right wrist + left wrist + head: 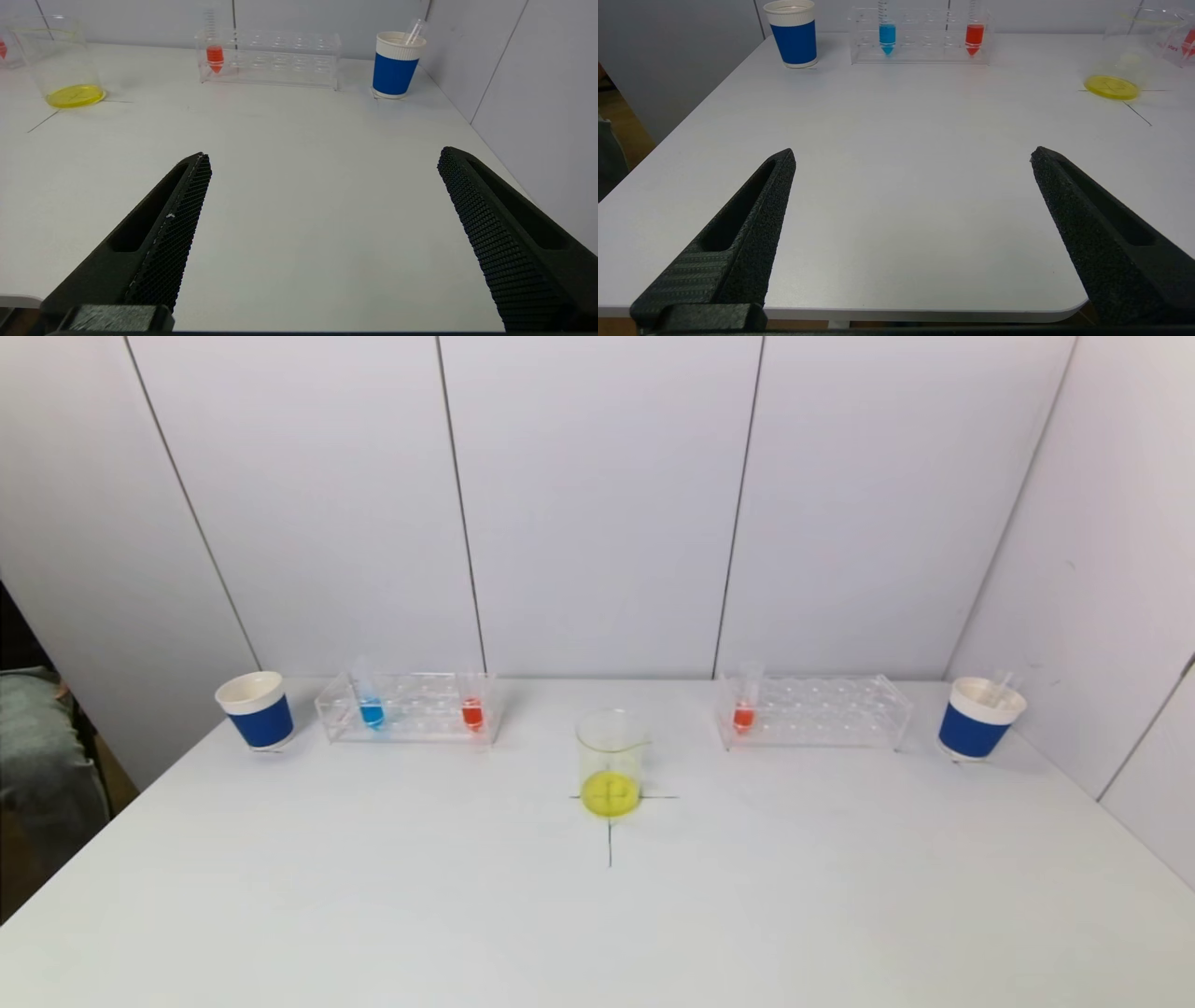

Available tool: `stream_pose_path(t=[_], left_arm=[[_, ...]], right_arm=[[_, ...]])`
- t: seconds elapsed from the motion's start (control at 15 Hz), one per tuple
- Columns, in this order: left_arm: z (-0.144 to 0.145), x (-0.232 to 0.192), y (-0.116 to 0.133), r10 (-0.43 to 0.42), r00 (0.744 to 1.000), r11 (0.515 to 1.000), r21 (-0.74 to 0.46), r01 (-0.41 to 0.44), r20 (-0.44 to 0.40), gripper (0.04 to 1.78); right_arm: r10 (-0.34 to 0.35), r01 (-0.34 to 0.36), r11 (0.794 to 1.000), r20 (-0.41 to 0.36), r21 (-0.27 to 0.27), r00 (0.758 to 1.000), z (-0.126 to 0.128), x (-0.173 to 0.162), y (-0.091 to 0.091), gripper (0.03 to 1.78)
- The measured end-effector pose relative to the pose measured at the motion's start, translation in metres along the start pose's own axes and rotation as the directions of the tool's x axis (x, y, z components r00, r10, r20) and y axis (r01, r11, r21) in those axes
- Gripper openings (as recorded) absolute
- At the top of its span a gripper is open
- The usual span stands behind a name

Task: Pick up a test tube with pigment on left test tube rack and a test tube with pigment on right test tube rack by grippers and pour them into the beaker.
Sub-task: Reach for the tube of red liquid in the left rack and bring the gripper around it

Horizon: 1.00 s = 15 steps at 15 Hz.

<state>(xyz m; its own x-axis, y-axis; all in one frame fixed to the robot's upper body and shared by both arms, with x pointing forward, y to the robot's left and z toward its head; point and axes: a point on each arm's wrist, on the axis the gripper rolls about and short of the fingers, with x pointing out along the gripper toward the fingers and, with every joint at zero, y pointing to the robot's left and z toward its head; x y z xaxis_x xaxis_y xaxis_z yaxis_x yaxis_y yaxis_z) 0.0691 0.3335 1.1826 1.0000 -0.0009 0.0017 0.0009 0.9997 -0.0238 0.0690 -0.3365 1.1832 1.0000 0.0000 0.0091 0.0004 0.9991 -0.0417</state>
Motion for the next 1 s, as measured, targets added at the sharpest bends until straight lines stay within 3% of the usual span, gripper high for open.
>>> stream_pose_path(t=[1.0], left_arm=[[0.0001, -0.0002, 0.0001, 0.002, 1.000, 1.000, 0.024, -0.002, -0.005, 1.76]], right_arm=[[-0.008, 0.008, 1.000, -0.005, 0.007, 1.000, -0.0005, 0.0000, -0.0002, 1.76]])
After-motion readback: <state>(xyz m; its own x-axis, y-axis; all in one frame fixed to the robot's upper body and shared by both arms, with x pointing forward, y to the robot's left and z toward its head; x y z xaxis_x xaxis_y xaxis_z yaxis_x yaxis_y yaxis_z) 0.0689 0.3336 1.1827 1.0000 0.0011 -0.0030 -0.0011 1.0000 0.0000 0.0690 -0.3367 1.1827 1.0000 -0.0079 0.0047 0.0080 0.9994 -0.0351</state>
